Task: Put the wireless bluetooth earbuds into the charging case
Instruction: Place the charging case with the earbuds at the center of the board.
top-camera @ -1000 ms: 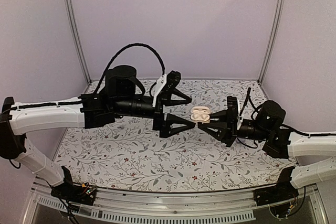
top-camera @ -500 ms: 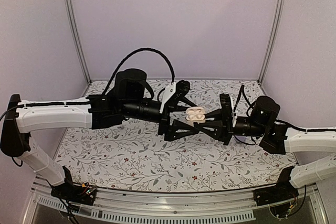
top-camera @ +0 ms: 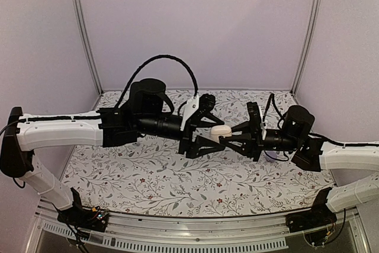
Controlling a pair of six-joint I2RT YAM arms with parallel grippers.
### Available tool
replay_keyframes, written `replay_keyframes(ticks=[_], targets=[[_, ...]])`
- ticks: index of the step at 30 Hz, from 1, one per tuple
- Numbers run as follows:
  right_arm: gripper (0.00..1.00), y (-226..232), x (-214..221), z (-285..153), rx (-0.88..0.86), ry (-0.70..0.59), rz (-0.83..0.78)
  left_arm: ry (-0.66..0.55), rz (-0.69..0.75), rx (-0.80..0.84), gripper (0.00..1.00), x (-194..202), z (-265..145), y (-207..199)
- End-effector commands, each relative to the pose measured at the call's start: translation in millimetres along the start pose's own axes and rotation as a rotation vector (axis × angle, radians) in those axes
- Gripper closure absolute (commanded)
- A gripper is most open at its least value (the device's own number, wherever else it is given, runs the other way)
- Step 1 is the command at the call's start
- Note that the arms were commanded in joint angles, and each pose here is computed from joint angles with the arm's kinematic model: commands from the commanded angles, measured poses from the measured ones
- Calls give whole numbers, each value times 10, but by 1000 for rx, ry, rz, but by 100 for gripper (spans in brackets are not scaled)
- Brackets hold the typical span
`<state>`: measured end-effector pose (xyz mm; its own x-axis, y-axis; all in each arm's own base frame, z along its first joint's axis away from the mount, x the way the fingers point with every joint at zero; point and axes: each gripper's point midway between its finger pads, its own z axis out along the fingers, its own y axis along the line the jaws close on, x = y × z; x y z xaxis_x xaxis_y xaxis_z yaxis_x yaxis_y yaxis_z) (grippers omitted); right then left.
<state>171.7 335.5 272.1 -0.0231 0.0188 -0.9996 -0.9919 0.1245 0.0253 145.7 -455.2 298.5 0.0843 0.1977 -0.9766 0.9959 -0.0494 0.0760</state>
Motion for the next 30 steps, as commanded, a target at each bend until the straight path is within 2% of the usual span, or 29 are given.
replay_keyframes(ticks=[1,5,9,12,15,22,30], targets=[[100,-219,-189,-26,67,-48,22,-10,9,-1,23,-57,-58,-103],[100,-517,-96,-94,155,-30,93,-36,-35,-131,11,-111,-169,136],[100,-852,92,-112,248,28,171,-33,-144,-317,1,0,-361,567],[100,-1077,196,-81,294,67,222,-36,-267,-415,0,132,-537,848],[99,-1311,391,-12,343,125,284,-46,-332,-476,0,229,-691,1001],[96,-1749,915,143,408,256,427,-57,-393,-592,0,378,-927,1168],[92,-1965,1546,433,321,408,582,-45,-444,-618,0,535,-966,1185]])
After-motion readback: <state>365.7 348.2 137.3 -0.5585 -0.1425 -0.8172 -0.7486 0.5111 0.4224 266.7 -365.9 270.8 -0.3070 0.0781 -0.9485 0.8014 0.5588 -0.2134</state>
